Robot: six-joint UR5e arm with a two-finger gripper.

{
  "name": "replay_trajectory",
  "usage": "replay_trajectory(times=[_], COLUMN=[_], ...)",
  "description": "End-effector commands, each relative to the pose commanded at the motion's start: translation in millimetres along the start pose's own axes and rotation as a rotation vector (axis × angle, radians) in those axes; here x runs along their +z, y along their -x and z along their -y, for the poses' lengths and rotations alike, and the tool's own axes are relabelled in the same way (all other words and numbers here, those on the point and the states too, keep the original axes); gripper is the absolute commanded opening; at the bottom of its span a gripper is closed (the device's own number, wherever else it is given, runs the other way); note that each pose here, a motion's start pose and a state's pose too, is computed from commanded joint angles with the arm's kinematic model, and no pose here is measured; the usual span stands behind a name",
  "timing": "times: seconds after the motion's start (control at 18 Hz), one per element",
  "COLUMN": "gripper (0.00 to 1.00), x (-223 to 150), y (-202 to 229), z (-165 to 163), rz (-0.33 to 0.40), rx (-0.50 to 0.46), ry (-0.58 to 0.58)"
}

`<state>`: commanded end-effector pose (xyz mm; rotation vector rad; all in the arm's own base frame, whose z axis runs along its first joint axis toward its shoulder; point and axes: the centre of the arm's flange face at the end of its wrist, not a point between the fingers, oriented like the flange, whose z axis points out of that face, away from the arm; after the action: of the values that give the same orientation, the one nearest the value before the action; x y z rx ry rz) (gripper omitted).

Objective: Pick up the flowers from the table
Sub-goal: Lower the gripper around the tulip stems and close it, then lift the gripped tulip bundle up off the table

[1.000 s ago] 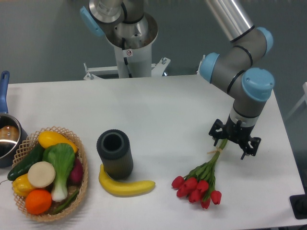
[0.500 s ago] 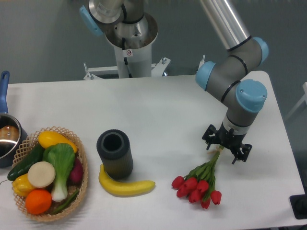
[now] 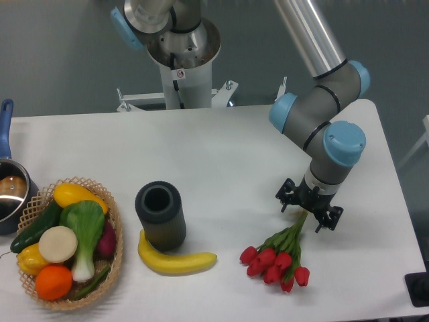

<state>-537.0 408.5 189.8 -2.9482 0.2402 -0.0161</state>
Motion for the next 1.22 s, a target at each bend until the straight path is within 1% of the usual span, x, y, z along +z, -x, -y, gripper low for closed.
replay_trajectory(times=[0.06, 0.11, 0.17, 0.28, 0.44, 0.5, 0.67, 0.78, 0.89, 0.94, 1.06, 1.22], gripper=[0.73, 0.70, 0.70, 0.63, 0.59, 0.55, 0.40, 0.33, 0.31, 0.26, 0.21, 0.21], x=[-0.1, 0.8, 2.2, 2.9, 3.3, 3.3, 2.6, 1.6, 1.6, 1.6, 1.6, -0.4], y=[-0.2, -0.2, 0.4, 1.6, 1.0, 1.0, 1.6, 1.5, 1.6, 1.6, 1.6, 1.5], z=[1.0, 0.9, 0.8, 1.0, 1.6, 1.6, 1.9, 2.1, 2.1, 2.1, 2.1, 2.5], rz=[0.003, 0.001, 0.000, 0.006, 0.007, 0.007, 0.010, 0.011, 0.012, 0.012, 0.012, 0.014], rx=[0.002, 0.002, 0.002, 0.003, 0.003, 0.003, 0.002, -0.001, -0.001, -0.002, -0.001, 0.000], ry=[-0.001, 0.000, 0.000, -0.002, -0.001, -0.001, -0.001, -0.002, -0.002, -0.002, -0.002, -0.003])
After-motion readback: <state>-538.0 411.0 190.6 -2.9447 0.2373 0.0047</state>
